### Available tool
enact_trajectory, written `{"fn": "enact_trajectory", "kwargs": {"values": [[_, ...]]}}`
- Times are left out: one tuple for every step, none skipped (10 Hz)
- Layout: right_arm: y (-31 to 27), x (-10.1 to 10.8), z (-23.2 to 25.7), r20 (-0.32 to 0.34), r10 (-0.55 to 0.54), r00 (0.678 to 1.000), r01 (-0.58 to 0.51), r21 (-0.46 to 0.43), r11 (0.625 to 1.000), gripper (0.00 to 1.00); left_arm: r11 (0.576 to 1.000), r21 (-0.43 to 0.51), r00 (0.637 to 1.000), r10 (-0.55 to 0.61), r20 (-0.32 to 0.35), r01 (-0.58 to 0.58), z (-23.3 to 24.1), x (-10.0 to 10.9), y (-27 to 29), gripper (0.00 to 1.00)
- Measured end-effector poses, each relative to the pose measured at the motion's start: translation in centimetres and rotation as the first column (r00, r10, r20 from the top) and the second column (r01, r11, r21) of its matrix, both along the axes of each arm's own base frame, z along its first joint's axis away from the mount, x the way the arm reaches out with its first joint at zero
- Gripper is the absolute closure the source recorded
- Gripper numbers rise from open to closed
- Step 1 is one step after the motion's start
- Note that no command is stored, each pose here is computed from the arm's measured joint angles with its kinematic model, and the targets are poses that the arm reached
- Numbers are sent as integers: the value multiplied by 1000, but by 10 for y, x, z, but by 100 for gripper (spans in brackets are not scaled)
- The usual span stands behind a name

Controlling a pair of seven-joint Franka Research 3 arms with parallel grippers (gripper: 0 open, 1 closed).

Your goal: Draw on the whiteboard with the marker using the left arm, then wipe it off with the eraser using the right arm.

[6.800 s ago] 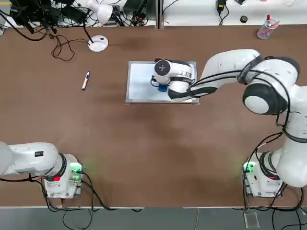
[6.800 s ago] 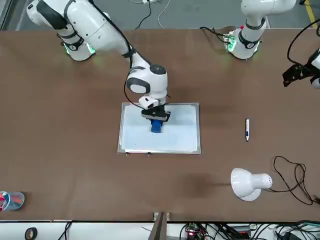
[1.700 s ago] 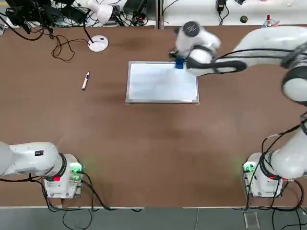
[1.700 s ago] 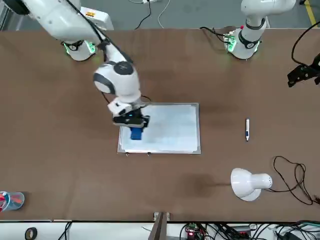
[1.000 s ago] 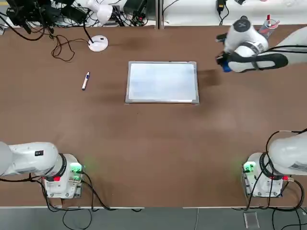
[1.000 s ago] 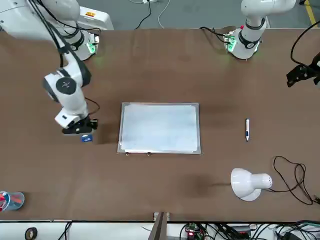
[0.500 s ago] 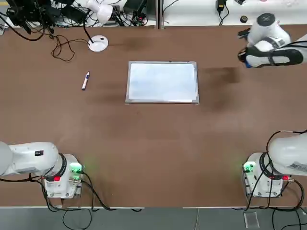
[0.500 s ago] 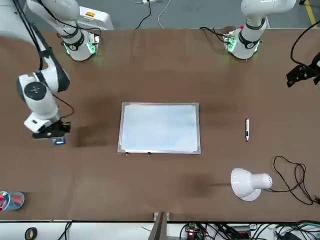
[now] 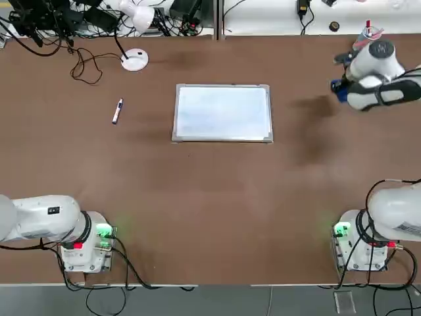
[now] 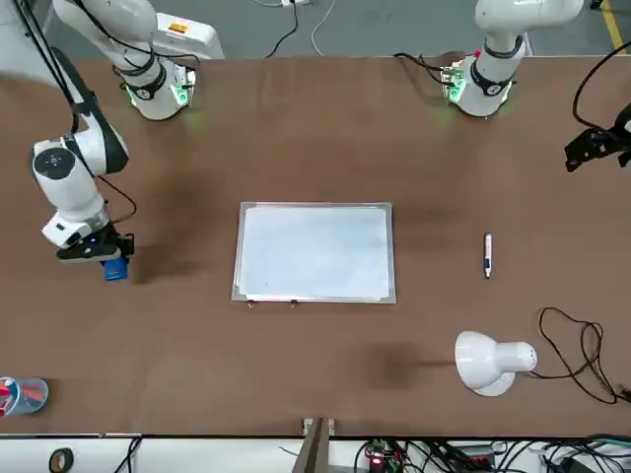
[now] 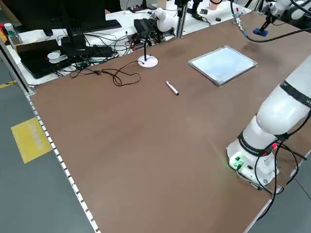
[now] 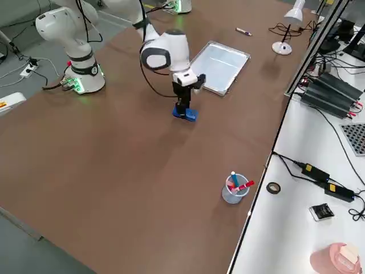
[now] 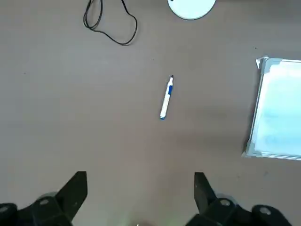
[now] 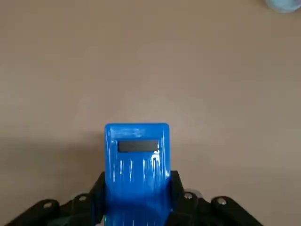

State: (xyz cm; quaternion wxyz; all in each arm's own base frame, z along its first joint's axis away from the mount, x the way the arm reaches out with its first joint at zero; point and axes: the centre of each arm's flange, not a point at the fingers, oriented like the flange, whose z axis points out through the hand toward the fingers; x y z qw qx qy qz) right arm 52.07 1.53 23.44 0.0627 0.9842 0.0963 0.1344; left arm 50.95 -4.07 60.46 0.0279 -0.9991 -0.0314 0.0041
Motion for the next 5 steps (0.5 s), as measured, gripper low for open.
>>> {"fn": "enact_trajectory", "kwargs": {"values": [[1,-7,-12,-10,4,1000,-4,18,1000,45,1000,0,1000,0,0,0,0,0,0,0],[1,-9,-20,-16,3,1000,-2,30,1000,45,1000,0,1000,0,0,0,0,0,0,0],[-3,-10,-25,-19,-5,1000,5,35,999,45,1000,0,1000,0,0,0,0,0,0,0],[-8,-10,-29,-20,-13,1000,14,39,999,45,1000,0,1000,0,0,0,0,0,0,0],[-13,-11,-32,-22,-22,1000,22,39,999,45,1000,0,1000,0,0,0,0,0,0,0]]}}
